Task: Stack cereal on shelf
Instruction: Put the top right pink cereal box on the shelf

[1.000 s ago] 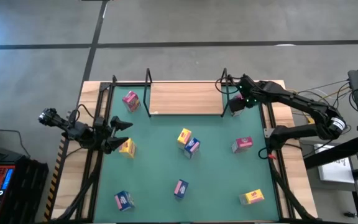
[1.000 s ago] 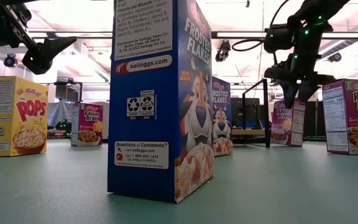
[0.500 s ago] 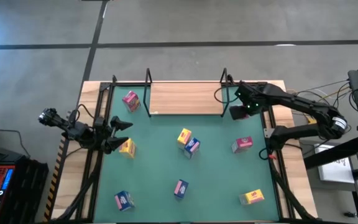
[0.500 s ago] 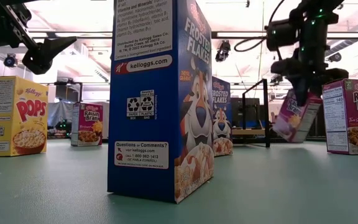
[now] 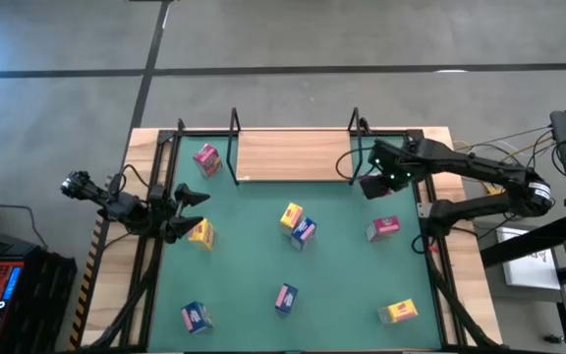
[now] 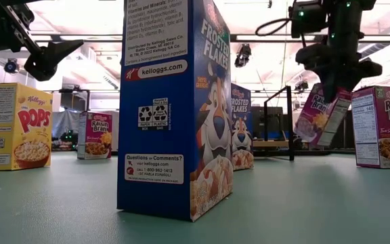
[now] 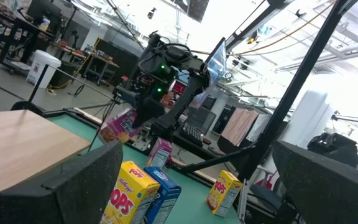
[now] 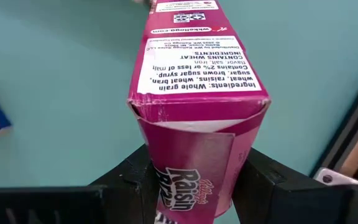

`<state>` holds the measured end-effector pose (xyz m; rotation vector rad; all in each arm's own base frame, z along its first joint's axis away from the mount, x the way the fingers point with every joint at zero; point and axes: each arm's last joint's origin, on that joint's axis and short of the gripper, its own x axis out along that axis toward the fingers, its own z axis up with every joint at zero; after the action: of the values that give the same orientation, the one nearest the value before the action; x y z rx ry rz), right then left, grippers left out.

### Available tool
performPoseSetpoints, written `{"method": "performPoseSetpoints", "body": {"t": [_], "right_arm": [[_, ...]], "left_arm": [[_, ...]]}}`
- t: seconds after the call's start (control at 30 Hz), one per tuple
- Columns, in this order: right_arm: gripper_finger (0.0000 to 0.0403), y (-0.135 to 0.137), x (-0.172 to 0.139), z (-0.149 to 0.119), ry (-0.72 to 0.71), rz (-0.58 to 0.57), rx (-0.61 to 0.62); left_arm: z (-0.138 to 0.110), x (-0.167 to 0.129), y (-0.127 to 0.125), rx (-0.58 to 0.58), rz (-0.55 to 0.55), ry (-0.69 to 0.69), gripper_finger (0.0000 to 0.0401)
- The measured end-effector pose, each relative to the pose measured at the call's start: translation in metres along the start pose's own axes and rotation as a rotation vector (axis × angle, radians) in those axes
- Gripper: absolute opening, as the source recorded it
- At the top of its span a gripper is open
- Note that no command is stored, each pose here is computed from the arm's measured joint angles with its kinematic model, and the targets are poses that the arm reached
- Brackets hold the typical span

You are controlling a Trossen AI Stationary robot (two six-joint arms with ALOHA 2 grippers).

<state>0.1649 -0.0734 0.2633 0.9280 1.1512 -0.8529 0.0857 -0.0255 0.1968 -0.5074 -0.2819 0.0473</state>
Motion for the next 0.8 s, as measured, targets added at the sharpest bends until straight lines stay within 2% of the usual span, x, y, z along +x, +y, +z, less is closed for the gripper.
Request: {"method": "performPoseSetpoints", "body": {"t": [0.43, 0.8], "right_arm": [[0.0143, 0.03, -0.018, -0.022, -0.007, 0.079, -0.098], [0.0144, 0.048, -0.032, -0.01, -0.112, 0.132, -0.244]], "left_arm": [[0.0, 0.0, 0.0, 0.0, 0.0, 0.0, 0.0398], [0.0, 0.0, 0.0, 0.0, 0.0, 0.0, 0.0398]]}}
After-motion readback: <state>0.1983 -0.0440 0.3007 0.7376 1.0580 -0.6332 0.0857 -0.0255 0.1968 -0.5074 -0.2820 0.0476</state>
